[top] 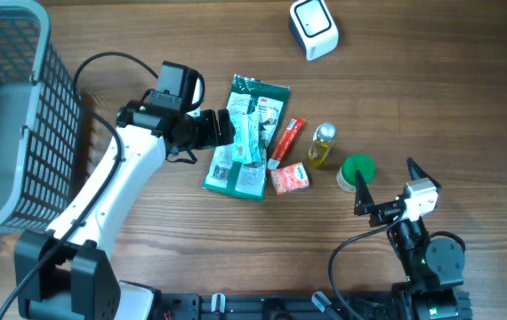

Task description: Scan the item barcode

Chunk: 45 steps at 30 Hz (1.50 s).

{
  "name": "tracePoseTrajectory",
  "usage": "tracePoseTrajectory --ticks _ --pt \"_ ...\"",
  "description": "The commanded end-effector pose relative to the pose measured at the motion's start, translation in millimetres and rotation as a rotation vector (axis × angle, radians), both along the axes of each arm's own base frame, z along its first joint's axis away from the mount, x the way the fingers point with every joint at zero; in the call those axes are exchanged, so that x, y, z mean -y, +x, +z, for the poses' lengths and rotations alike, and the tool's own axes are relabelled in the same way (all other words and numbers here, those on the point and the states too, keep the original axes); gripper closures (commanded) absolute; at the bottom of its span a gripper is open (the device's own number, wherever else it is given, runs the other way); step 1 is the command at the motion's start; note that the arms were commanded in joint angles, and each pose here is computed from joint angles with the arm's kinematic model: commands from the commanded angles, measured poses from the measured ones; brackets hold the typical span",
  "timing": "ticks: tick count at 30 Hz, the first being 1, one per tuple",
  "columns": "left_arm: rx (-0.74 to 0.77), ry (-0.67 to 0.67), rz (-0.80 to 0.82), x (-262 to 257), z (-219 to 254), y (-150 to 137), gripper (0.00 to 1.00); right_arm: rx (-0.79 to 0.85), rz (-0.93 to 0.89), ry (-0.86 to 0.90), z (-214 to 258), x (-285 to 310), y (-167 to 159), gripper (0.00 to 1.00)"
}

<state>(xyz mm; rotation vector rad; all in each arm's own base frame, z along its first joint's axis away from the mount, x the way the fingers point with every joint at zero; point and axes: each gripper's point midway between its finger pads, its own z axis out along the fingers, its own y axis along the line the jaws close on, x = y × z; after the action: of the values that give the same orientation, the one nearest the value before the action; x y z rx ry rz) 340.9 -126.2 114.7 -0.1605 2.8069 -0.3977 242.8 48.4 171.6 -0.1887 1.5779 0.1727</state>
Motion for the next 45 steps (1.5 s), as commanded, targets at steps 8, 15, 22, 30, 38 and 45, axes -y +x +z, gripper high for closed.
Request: tracePoseTrajectory --ticks 8,15,22,30,38,45 --pt "0.002 -0.009 -0.01 2 1 1 0.0 -0.089 0.002 0.369 8 -1 -2 0.0" --pt "0.002 -0.009 -0.01 2 1 1 0.0 0.033 0.0 0.377 147 8 -41 0.0" --pt "0.001 -0.008 -0.01 1 0 1 0.0 -0.19 0.013 0.223 238 1 -56 0.0" --pt "0.002 -0.009 -0.01 1 1 1 0.0 -0.737 -0.051 0.132 200 -5 5 0.0" --pt "0.002 -0.009 -0.01 1 1 1 0.0 -1.158 -0.136 0.089 104 -7 45 0.17" --pt "0.002 -0.009 -0.01 2 1 1 0.0 -1.414 -0.309 0.107 21 3 55 0.0"
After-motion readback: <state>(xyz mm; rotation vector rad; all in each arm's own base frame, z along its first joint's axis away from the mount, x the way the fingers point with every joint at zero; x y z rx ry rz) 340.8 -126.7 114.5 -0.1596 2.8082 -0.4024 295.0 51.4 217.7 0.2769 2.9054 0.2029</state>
